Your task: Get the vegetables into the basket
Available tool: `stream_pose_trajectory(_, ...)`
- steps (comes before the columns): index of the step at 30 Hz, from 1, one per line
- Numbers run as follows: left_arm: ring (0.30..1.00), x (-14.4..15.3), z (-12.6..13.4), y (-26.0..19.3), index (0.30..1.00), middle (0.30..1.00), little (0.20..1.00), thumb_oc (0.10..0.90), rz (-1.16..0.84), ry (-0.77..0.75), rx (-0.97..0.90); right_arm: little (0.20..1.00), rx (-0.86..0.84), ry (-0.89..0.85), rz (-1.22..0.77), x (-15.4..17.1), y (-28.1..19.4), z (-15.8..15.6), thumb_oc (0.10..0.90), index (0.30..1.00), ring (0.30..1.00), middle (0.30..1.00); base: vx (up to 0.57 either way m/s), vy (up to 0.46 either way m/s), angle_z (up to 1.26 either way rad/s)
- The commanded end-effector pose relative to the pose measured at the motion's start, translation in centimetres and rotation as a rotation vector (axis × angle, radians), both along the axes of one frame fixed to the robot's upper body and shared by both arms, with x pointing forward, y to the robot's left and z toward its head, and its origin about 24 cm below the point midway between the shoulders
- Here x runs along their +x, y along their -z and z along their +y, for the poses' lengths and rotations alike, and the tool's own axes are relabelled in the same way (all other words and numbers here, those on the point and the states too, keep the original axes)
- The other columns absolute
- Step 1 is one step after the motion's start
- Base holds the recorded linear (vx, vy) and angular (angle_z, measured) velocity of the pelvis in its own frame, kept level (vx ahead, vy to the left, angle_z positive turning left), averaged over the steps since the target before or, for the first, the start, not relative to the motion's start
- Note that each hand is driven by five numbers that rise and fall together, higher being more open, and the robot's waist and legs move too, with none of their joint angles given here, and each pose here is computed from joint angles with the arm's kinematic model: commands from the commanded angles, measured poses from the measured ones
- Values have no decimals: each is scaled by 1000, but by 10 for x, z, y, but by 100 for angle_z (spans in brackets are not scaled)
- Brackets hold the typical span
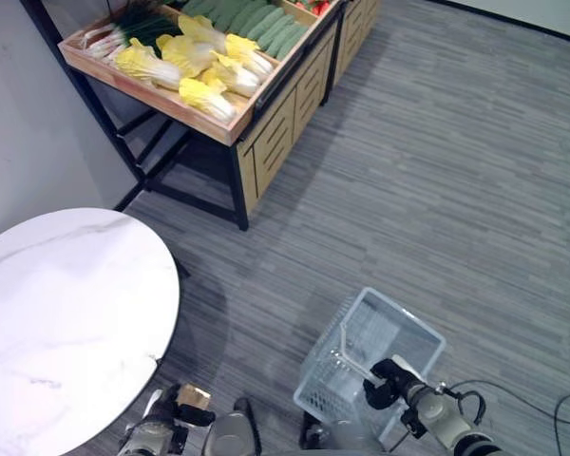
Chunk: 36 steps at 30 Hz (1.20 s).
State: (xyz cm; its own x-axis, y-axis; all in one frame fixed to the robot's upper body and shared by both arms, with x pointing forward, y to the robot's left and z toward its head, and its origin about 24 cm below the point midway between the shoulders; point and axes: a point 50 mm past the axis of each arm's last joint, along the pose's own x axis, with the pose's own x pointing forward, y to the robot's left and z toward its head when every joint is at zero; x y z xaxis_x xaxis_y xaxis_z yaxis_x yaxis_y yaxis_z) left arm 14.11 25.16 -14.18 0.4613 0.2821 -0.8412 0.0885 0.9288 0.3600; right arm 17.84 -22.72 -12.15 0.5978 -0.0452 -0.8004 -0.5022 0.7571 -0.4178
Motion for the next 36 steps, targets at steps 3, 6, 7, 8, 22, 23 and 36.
stream_pose_trajectory(3,1000,0,-3,1,1000,1000,1000,900,2,32,6,300,-4,26,-22,-2,-3,-7,400,300,300,300,50,333,-54)
stream_pose_trajectory(6,1000,0,1,0,1000,1000,1000,900,3,33,16,300,6,52,-21,-1,-1,-5,400,300,300,300,5,315,-29)
stream_pose_trajectory(7,1000,-1,2,-1,1000,1000,1000,900,2,30,19,300,10,48,-19,-1,-1,-4,400,300,300,300,-8,251,-51)
stream_pose_trajectory(8,1000,0,4,-1,1000,1000,1000,900,-1,30,25,300,9,49,-18,0,-1,-3,400,300,300,300,-9,241,-36)
stream_pose_trajectory(22,1000,-8,11,0,1000,1000,1000,900,19,-13,27,300,22,67,30,-9,8,3,400,300,300,300,-25,88,-50)
stream_pose_trajectory(23,1000,-8,11,0,1000,1000,1000,900,19,-13,27,300,22,67,30,-9,8,3,400,300,300,300,-48,-105,-49)
stream_pose_trajectory(36,1000,-20,-5,9,1000,1000,1000,900,73,3,-9,300,-25,137,187,-48,26,-9,400,300,300,300,-6,-115,2)
